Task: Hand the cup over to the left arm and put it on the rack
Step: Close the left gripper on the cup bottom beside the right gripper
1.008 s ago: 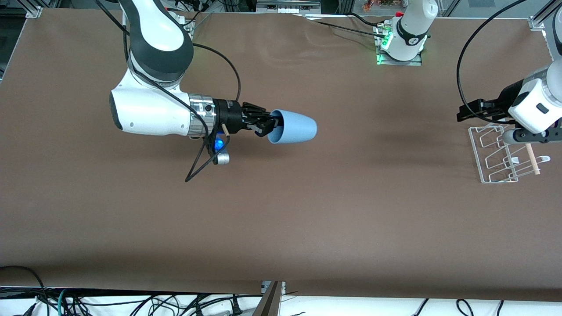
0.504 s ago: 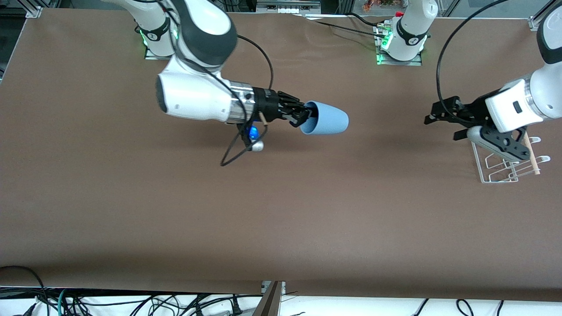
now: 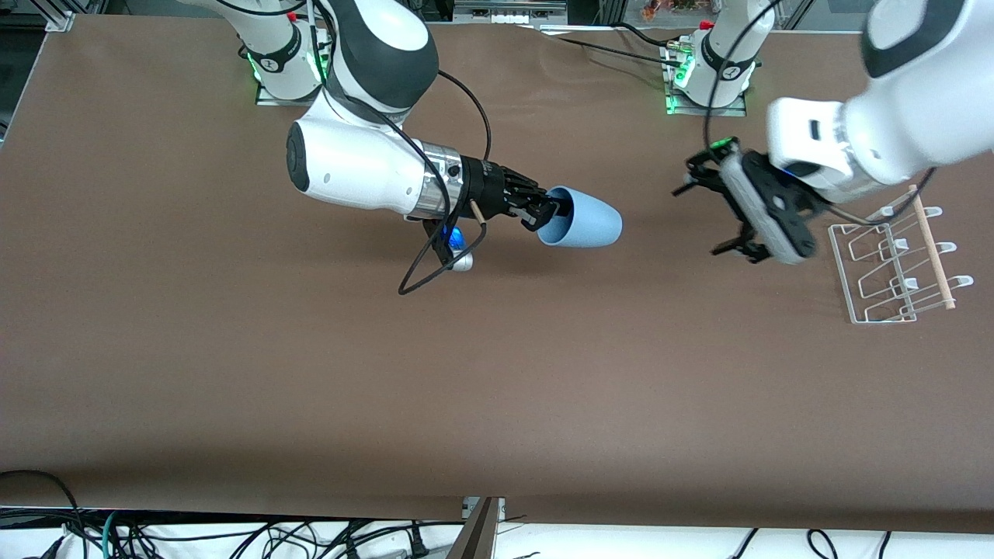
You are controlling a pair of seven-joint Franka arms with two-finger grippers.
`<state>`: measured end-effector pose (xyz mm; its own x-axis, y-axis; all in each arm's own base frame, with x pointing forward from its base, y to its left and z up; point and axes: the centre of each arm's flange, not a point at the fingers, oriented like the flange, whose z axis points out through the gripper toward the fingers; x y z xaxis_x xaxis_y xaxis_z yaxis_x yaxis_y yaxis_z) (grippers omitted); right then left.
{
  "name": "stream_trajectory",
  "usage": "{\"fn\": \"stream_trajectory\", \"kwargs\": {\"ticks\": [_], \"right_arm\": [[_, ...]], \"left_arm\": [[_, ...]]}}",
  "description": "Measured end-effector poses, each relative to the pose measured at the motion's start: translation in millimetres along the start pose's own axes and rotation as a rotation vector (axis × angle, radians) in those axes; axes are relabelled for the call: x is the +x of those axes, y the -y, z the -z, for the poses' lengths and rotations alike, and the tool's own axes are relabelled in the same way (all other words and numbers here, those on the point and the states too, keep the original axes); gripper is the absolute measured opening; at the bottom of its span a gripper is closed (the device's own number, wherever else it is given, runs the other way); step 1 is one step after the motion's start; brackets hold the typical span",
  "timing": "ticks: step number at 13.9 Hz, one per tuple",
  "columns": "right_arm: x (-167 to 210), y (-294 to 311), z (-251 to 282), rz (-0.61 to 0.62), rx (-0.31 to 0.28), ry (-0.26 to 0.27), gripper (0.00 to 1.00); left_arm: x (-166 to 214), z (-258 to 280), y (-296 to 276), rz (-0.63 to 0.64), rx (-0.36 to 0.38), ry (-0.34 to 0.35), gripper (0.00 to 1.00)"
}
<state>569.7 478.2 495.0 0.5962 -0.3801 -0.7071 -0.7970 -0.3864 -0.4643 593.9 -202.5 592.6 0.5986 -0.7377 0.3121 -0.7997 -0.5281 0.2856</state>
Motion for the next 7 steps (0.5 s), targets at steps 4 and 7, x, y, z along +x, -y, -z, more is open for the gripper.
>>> {"fn": "stream_trajectory", "kwargs": {"ticks": [4, 7], "right_arm": [[0.7, 1.4, 0.2, 0.001, 0.004, -0.003, 0.04], [0.2, 3.5, 2.6, 0.004, 0.010, -0.005, 0.04]], "left_arm": [[31.1, -12.3, -30.7, -0.172, 0.026, -0.069, 1.00], [44.2, -26.0, -45.1, -0.325, 0.079, -0.075, 1.00]]}}
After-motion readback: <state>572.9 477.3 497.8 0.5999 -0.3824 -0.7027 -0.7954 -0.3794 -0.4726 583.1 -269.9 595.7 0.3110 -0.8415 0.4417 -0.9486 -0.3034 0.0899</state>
